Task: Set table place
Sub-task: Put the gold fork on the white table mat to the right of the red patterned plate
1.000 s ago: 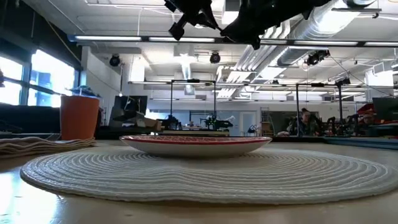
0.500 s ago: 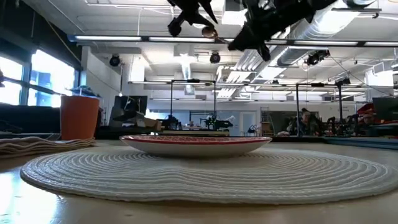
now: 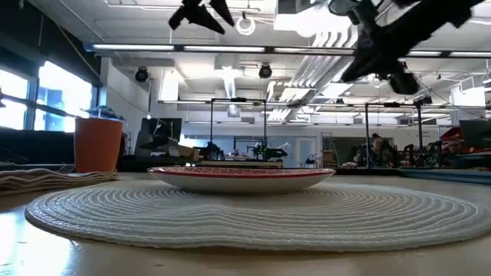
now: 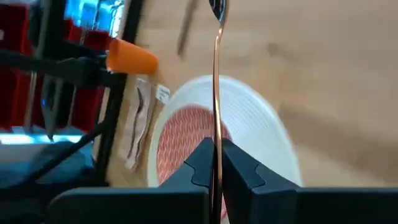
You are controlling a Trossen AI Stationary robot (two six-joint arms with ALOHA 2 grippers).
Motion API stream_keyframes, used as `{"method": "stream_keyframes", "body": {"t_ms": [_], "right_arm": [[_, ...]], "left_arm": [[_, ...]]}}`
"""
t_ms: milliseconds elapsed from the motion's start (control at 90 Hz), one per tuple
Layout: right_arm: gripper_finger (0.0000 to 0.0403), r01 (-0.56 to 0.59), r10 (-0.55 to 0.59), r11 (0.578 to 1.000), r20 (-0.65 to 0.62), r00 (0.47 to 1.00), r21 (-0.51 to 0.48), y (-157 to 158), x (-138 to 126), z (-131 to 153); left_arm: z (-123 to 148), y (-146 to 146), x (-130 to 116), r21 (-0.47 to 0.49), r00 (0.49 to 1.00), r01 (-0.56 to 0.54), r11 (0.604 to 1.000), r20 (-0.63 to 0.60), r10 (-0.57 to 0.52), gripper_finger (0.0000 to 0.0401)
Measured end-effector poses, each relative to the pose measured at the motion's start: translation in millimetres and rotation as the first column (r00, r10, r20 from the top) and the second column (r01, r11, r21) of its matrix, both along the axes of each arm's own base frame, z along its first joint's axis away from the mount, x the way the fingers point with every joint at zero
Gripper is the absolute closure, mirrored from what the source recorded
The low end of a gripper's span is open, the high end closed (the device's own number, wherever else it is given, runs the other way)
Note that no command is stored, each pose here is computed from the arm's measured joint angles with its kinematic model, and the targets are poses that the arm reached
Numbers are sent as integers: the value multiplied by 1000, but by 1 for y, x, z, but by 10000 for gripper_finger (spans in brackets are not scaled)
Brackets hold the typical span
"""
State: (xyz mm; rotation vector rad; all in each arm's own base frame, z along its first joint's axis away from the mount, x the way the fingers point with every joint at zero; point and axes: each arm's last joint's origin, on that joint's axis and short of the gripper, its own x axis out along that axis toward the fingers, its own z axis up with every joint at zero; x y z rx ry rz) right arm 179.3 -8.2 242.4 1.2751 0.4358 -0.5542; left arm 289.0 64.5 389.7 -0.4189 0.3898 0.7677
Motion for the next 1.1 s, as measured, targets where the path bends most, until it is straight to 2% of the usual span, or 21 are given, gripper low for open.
{"method": "stream_keyframes", "body": {"t_ms": [67, 289, 344, 400, 500, 611, 733, 878, 1011, 1100], "right_arm": [[403, 64, -65, 995, 15, 998, 77, 24, -2, -6], [403, 211, -217, 952, -1, 976, 221, 96, 6, -25], [403, 249, -251, 936, -23, 968, 250, 112, 12, -33], [403, 247, -242, 939, -49, 969, 239, 126, 20, -42], [403, 250, -249, 931, -37, 968, 265, 141, 47, -51], [403, 288, -277, 934, -83, 957, 210, 146, 69, -66], [403, 336, -323, 927, -98, 941, 167, 141, 79, -71], [403, 371, -354, 923, -156, 922, 99, 128, 72, -69], [403, 351, -318, 932, -263, 911, 91, 125, 66, -72], [403, 334, -291, 936, -288, 912, 114, 129, 67, -77]], "left_arm": [[0, -4, -8, -12, 999, 17, 1000, -42, -17, 282], [-1, -19, -23, 4, 981, 87, 996, -174, -85, 282], [-2, -24, -24, 10, 974, 112, 994, -200, -108, 282], [-3, -28, -24, 13, 967, 136, 991, -220, -129, 282], [-4, -36, -24, 21, 956, 178, 984, -242, -168, 282], [-5, -46, -23, 21, 945, 218, 976, -253, -205, 282], [-7, -56, -24, 8, 929, 258, 966, -276, -246, 282], [-8, -66, -25, -5, 911, 301, 954, -294, -289, 282], [-8, -73, -26, -6, 902, 328, 945, -295, -315, 282], [-8, -75, -26, -5, 901, 333, 943, -295, -320, 282]]}}
